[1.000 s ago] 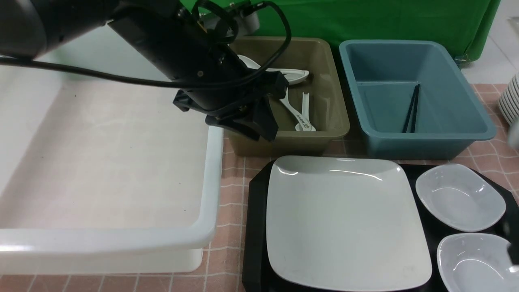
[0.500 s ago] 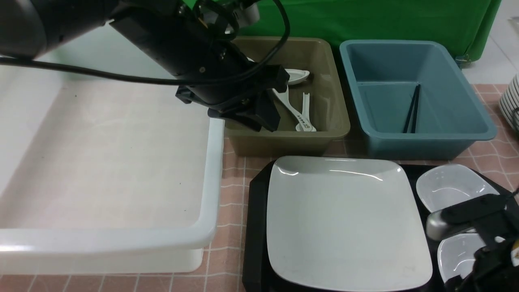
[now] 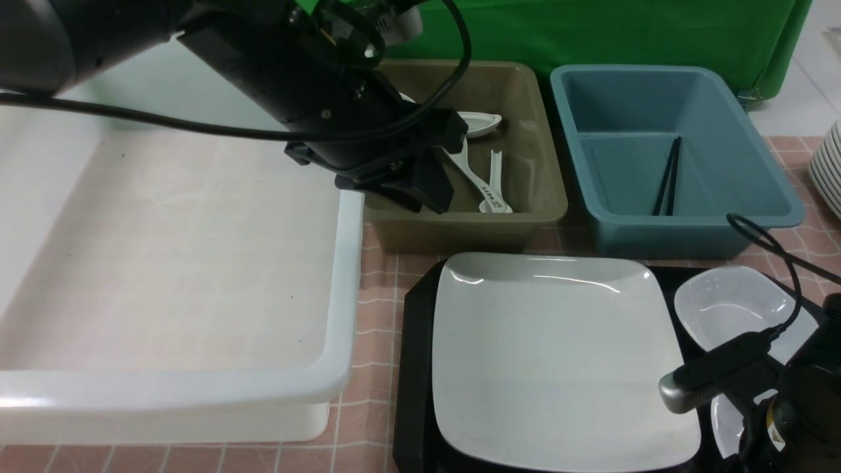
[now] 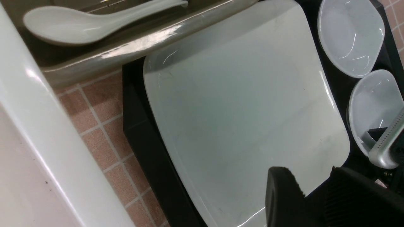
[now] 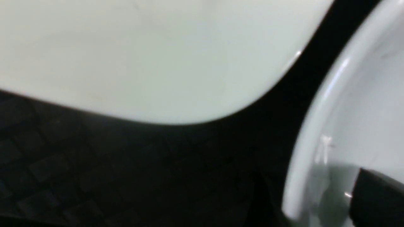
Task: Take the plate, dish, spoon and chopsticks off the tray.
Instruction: Use the right arm to grab a small plate from the dinner plate
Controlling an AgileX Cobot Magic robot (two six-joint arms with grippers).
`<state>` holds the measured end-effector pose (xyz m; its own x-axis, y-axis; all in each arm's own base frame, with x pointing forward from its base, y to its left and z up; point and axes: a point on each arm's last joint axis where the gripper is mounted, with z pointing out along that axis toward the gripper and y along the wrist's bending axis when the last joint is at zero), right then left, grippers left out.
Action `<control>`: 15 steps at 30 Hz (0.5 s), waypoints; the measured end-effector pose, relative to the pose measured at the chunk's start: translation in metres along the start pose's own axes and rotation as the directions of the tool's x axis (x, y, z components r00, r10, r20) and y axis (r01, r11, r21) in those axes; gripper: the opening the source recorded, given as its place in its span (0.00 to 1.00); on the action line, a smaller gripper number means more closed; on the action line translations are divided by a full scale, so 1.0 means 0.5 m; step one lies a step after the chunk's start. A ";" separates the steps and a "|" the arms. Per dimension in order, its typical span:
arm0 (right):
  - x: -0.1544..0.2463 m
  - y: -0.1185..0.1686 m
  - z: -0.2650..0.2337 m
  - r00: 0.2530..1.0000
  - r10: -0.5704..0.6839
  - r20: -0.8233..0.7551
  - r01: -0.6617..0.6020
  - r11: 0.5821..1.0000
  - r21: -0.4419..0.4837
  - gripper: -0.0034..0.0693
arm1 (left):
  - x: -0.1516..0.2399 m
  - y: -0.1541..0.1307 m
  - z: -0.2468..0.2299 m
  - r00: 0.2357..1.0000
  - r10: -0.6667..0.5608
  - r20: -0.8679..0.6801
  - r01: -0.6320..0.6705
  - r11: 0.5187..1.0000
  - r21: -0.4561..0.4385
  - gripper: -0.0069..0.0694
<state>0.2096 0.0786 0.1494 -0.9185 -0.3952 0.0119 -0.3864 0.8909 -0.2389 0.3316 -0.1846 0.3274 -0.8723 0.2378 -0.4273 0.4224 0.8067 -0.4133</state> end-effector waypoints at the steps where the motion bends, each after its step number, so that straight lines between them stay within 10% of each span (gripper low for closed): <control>1: 0.000 0.000 0.000 1.000 -0.003 0.002 0.003 1.000 0.002 0.56 | 0.000 0.000 0.000 1.000 0.003 0.000 -0.003 1.000 -0.001 0.34; 10: -0.006 -0.030 -0.092 1.000 0.005 -0.021 -0.004 0.998 0.059 0.19 | -0.003 -0.009 -0.048 0.994 0.089 0.062 -0.086 0.996 -0.039 0.35; 15: 0.009 -0.049 -0.174 0.998 0.042 0.043 -0.044 0.998 0.044 0.16 | -0.019 -0.023 -0.156 0.969 0.136 0.207 -0.121 0.989 -0.084 0.35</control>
<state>0.2077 0.0746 0.2396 -0.9295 -0.3667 -0.0396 -0.3418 0.8966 -0.2815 0.3157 -0.1541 0.3990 -0.7369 0.2283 -0.6363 0.5027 0.8144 -0.2899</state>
